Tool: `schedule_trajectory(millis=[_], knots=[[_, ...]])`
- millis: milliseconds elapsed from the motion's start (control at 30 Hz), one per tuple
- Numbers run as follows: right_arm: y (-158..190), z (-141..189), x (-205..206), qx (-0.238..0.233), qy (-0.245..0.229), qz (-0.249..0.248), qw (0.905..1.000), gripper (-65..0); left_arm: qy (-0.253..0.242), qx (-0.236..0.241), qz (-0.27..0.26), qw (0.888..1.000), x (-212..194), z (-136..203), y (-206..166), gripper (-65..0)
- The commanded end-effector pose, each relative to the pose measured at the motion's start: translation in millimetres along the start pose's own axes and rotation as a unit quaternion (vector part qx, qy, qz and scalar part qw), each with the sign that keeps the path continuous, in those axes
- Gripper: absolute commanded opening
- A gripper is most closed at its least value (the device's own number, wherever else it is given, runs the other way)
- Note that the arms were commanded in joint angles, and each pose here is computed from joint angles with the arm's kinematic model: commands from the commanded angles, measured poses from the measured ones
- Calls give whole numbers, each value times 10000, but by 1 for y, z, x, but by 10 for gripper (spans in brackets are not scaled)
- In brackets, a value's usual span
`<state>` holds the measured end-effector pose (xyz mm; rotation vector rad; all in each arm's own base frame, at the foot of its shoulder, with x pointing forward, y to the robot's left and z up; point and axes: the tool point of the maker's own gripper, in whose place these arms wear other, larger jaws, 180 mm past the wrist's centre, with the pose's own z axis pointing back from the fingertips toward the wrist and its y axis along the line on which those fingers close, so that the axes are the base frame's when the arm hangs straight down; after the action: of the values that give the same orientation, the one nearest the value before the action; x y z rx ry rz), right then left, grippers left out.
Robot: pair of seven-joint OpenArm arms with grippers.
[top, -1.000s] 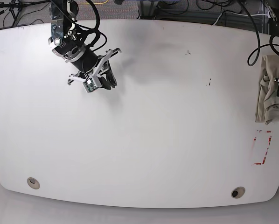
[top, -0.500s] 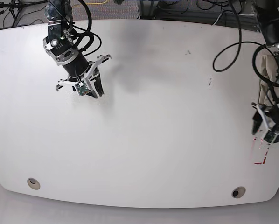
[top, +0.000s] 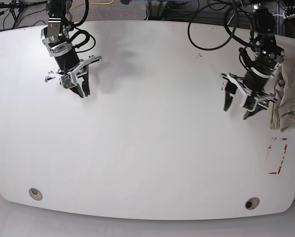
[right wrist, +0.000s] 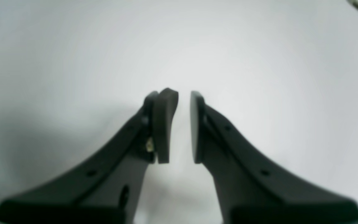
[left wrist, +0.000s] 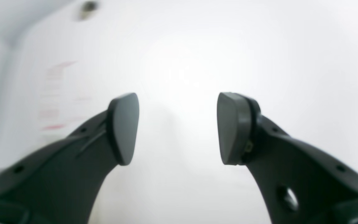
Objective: Fold the T-shirt properly
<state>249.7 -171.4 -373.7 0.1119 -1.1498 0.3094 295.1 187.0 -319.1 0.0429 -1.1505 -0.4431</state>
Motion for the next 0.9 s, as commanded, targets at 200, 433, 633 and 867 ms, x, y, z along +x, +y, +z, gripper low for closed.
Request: schedule_trajectory(millis=[200,433,633,867], knots=[[18,45,-28,118,228,-586,9980,-550,361,-144,576,9976,-30,56,-54,-282],[30,84,-53,115,643,-871,9941,-550,1060,-373,1457,9829,-75,100,-105,-282],[46,124,-86,191,1256,-1033,9865,-550,1516,-584,2319,9591,-100,149,-137,-282],[71,173,-118,237,1930,-1331,9718,-550,2118,-762,2500,9417,-125,193,-152,-283]])
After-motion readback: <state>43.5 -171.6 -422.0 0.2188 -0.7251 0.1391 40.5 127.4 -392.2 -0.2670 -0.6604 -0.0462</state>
